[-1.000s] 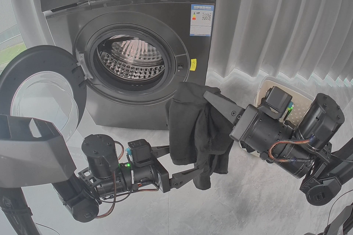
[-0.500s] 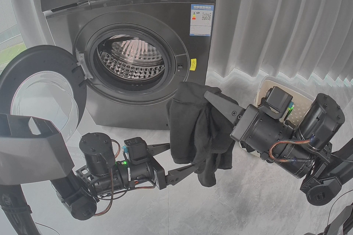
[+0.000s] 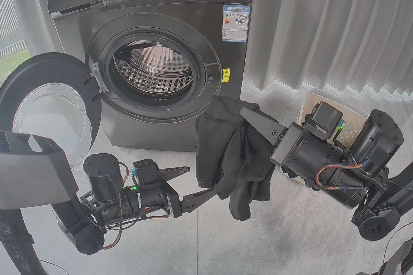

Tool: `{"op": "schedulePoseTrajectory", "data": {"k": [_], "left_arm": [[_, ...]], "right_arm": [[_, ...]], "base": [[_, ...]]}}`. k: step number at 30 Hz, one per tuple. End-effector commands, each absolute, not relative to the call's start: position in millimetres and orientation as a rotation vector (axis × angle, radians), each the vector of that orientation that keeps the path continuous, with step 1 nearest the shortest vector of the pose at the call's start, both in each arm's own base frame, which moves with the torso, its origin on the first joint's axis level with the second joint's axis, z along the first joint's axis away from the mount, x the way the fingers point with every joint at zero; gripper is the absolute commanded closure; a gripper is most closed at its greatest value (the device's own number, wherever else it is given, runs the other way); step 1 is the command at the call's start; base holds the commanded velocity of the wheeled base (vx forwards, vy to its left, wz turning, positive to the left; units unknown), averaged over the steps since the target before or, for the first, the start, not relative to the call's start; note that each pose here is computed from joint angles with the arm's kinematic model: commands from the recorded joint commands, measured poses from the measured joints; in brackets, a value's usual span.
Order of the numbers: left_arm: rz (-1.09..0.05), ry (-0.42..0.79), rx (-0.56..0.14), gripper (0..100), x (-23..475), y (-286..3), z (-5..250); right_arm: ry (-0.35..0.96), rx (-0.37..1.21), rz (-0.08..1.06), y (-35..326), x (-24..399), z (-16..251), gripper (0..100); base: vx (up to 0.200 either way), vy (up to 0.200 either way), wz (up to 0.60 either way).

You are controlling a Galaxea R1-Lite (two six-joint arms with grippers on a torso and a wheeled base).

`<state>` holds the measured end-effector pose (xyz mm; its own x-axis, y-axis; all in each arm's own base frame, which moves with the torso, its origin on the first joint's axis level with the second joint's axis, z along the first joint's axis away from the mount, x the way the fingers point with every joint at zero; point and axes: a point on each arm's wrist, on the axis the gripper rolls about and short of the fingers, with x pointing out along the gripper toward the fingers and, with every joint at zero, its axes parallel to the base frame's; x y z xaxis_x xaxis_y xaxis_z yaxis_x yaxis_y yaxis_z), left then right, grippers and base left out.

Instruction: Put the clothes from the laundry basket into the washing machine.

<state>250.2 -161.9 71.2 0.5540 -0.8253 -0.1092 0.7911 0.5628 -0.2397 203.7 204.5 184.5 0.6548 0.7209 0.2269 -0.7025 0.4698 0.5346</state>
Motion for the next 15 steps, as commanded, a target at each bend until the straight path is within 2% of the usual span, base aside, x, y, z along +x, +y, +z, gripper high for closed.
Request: {"op": "schedulePoseTrajectory", "data": {"k": [1, 15], "left_arm": [[-0.956, 0.215, -0.171, 0, 250.0, -159.8, 72.5], [-0.957, 0.212, -0.167, 0, 250.7, -156.4, 72.9]], "right_arm": [[0.032, 0.639, 0.871, 204.2, 203.9, 184.4, 100], [0.031, 0.639, 0.870, 203.7, 204.0, 184.2, 100]], "base": [[0.000, 0.000, 0.00], [0.000, 0.000, 0.00]]}}
